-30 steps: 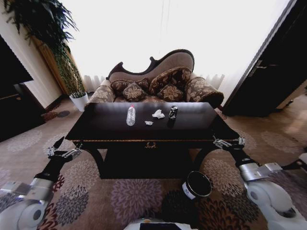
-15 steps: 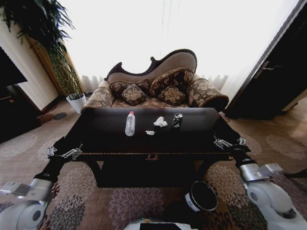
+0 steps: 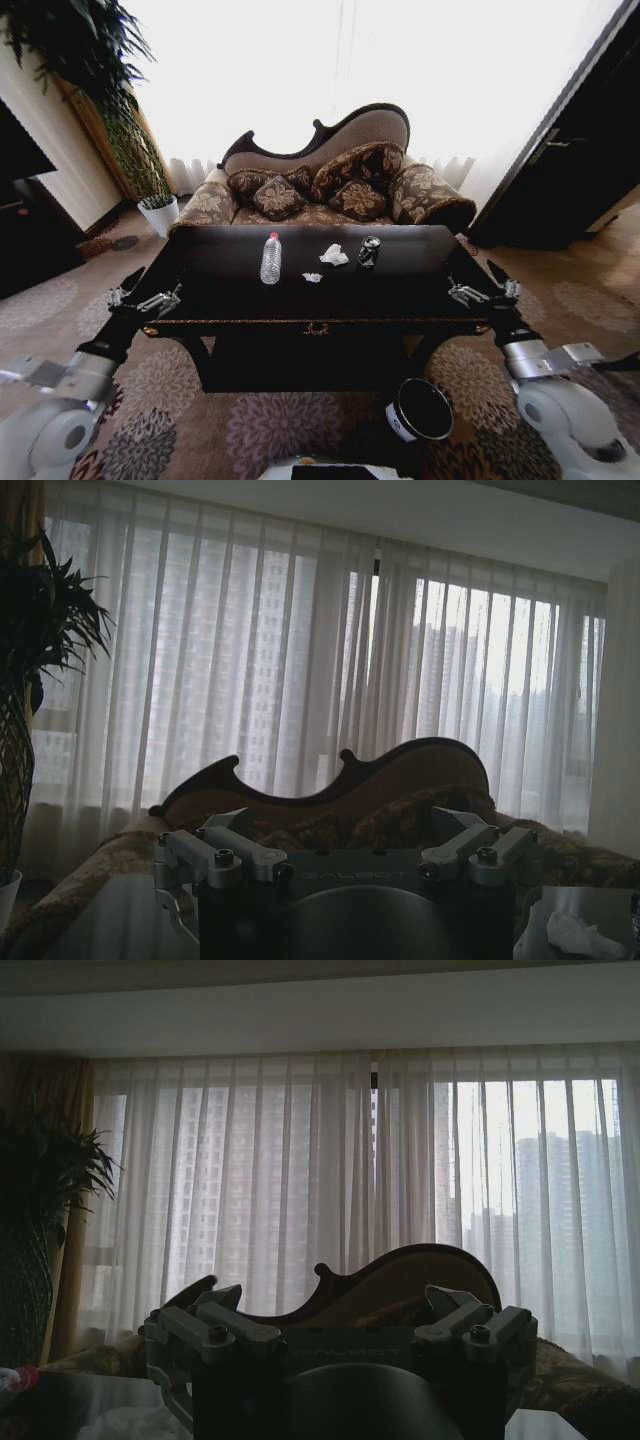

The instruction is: Move to the front of the table and place the trash on the table into the trash bin.

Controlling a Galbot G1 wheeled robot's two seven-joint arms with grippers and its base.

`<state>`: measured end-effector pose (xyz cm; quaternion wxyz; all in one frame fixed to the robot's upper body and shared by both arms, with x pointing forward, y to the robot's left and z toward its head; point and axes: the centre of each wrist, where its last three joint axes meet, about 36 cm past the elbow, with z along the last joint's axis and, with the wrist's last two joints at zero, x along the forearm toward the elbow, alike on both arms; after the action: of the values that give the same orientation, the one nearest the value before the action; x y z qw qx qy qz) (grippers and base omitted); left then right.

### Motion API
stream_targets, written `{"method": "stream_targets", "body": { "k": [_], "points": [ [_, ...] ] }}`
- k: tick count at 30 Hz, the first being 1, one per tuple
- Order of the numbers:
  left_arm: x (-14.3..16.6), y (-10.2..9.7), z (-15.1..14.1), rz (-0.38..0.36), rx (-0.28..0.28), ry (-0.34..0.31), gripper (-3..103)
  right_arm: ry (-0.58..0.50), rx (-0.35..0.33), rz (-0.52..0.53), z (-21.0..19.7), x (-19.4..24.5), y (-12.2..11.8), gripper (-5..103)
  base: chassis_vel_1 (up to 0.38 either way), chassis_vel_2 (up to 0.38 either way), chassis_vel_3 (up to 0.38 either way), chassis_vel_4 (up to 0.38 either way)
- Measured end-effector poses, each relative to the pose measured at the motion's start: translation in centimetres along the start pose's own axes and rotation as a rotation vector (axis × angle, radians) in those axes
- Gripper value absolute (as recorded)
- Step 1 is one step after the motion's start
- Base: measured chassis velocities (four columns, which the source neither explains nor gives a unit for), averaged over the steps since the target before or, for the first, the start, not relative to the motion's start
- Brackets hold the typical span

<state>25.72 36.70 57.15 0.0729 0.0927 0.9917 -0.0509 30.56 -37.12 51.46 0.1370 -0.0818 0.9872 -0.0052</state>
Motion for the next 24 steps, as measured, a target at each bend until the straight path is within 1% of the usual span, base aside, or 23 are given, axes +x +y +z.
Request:
{"method": "stream_targets", "body": {
  "k": [1,4,5,6,8,9,10,12,13,14,17,18,19,21,23,24],
  "points": [
    [-0.1,-0.2,-0.6,0.004,0.01,0.004,100,0.0,-0.005,-0.013,0.0,-0.3,0.3,100,0.0,0.0,0.0,0.0],
    [-1.4,-0.5,-2.1,0.047,0.064,0.011,100,0.003,-0.007,-0.025,0.1,-0.2,0.9,100,0.0,0.0,0.0,0.0],
    [-1.4,-0.5,-2.1,0.047,0.064,0.011,100,0.003,-0.007,-0.025,0.1,-0.2,0.9,100,0.0,0.0,0.0,0.0],
    [-2.2,-0.5,-2.8,0.072,0.091,0.019,100,0.006,-0.008,-0.025,0.2,0.0,1.0,100,0.0,0.0,0.0,0.0],
    [-3.1,-0.2,-3.2,0.09,0.104,0.036,100,0.005,-0.01,-0.025,0.2,0.2,1.1,100,0.0,0.0,0.0,0.0],
    [-3.7,0.0,-3.4,0.1,0.1,0.051,100,0.004,-0.011,-0.024,0.1,0.3,1.2,100,0.0,0.0,0.0,0.0],
    [-3.7,0.0,-3.4,0.1,0.1,0.051,100,0.004,-0.011,-0.024,0.1,0.3,1.2,100,0.0,0.0,0.0,0.0],
    [-5.4,0.8,-3.6,0.126,0.085,0.093,100,0.0,-0.012,-0.024,0.1,0.3,1.3,100,0.0,0.0,0.0,0.0],
    [-6.2,1.1,-3.7,0.138,0.089,0.112,100,-0.002,-0.013,-0.025,0.0,0.3,1.4,100,0.0,0.0,0.0,0.0],
    [-6.2,1.1,-3.7,0.138,0.089,0.112,100,-0.002,-0.013,-0.025,0.0,0.3,1.4,100,0.0,0.0,0.0,0.0],
    [-9.1,2.9,-3.9,0.154,0.11,0.163,100,-0.002,-0.015,-0.027,0.1,0.4,1.7,100,0.0,0.0,0.0,0.0],
    [-9.1,2.9,-3.9,0.154,0.11,0.163,100,-0.002,-0.015,-0.027,0.1,0.4,1.7,100,0.0,0.0,0.0,0.0],
    [-10.5,3.8,-4.3,0.157,0.11,0.178,100,-0.001,-0.015,-0.025,0.1,0.5,1.7,100,0.0,0.0,0.0,0.0],
    [-11.8,4.7,-4.9,0.155,0.105,0.188,100,0.003,-0.014,-0.022,0.3,0.6,1.7,100,0.0,0.0,0.0,0.0],
    [-12.9,5.1,-5.3,0.148,0.105,0.196,100,0.009,-0.012,-0.018,0.5,0.7,1.7,100,0.0,0.0,0.0,0.0],
    [-12.9,5.1,-5.3,0.148,0.105,0.196,100,0.009,-0.012,-0.018,0.5,0.7,1.7,100,0.0,0.0,0.0,0.0]
  ]
}}
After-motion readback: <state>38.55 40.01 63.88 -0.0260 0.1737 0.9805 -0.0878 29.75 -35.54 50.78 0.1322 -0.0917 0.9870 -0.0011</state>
